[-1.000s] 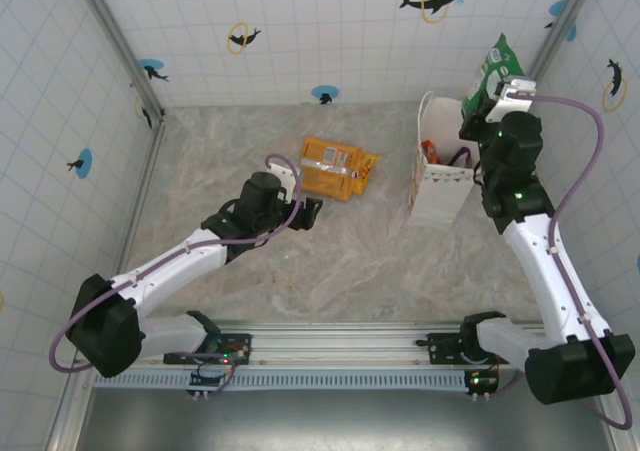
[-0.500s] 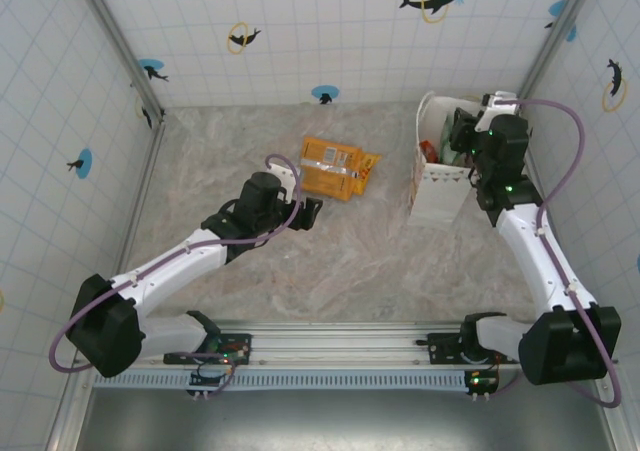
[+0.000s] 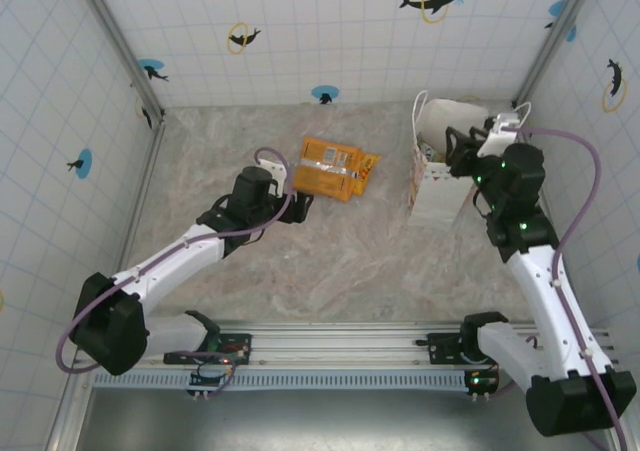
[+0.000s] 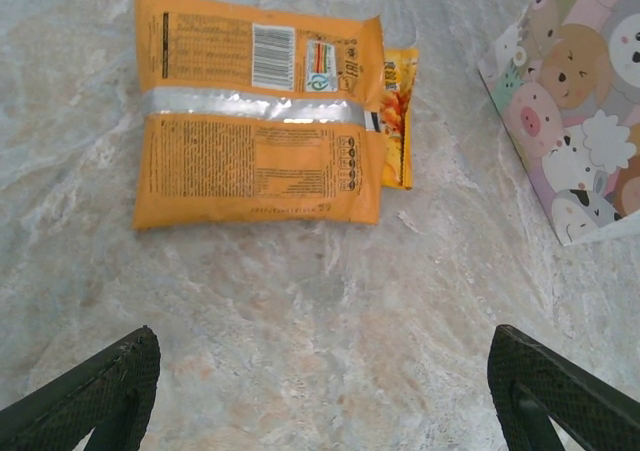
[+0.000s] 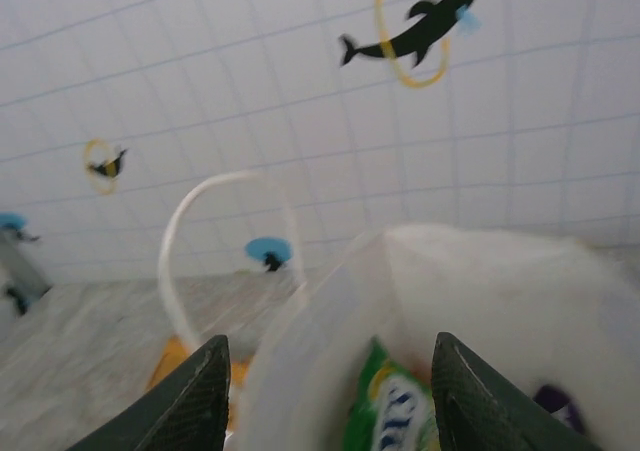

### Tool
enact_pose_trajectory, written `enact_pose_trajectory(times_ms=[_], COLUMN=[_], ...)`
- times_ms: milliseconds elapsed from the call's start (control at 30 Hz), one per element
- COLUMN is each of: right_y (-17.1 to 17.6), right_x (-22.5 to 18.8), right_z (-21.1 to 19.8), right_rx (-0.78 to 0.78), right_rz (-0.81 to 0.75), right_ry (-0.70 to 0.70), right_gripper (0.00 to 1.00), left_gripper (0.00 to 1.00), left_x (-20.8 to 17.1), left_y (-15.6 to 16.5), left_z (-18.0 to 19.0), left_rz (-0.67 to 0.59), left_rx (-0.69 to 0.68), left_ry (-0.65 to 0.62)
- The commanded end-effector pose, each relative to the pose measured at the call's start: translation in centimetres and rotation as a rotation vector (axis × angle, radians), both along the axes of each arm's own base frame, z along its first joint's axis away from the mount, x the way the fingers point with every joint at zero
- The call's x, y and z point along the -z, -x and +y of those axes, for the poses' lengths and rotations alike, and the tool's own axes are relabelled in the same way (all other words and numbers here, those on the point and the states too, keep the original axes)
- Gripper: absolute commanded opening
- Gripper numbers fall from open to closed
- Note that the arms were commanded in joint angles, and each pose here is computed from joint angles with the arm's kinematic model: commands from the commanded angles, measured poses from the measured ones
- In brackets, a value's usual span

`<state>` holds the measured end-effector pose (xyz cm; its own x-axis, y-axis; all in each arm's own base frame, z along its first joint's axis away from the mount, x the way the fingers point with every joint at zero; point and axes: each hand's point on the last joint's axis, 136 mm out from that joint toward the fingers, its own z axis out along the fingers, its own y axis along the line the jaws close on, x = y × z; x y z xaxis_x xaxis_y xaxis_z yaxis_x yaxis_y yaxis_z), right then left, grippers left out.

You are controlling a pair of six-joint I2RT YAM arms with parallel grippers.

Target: Place the snacks into the paper bag

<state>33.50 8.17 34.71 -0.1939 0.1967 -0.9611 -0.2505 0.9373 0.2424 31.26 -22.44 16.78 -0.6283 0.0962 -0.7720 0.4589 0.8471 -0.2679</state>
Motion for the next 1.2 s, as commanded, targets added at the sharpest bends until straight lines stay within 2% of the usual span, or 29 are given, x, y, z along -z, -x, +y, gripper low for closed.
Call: enact_pose_trajectory(times_ms=[0,133,300,533,833,967,1100,1167], right_y=[2.6,5.9,8.3,9.9,11.2,11.4,11.6,11.7], right_x=[4.4,7.9,10.6,14.0,15.5,15.9,16.2,16.5], right_z=[3.7,7.3,10.1,12.4,13.6,13.9,14.4,14.4], right_rx=[-0.158,-0.252,-0.316,-0.368,-0.411,-0.419,-0.433,-0.435], right_rz=[0.111,0.129,0.115,0.122,0.072,0.079,0.09,0.094], right_ry=[-0.04,-0.027,-0.004,-0.009,-0.039,-0.045,-0.035,-0.03], right_gripper=[0.55,0.55,0.55,0.55,0.55,0.55,0.55,0.55], left_gripper=[0.86,0.83,0.78,0.74,0.69,0.67,0.65,0.64], left_x=[1.0,1.9,2.7,3.5,5.0,5.7,6.6,7.2], left_y=[-0.3,-1.3,-3.4,-6.0,-10.1,-12.3,-13.8,-14.7], left_z=[0.3,1.1,2.8,3.8,4.5,4.3,2.3,1.9], left_rz=[0.06,0.1,0.131,0.161,0.206,0.209,0.225,0.216], left_rx=[-0.015,-0.027,-0.058,-0.067,-0.047,-0.011,0.119,0.132], left_ry=[0.042,0.086,0.127,0.184,0.237,0.246,0.281,0.283])
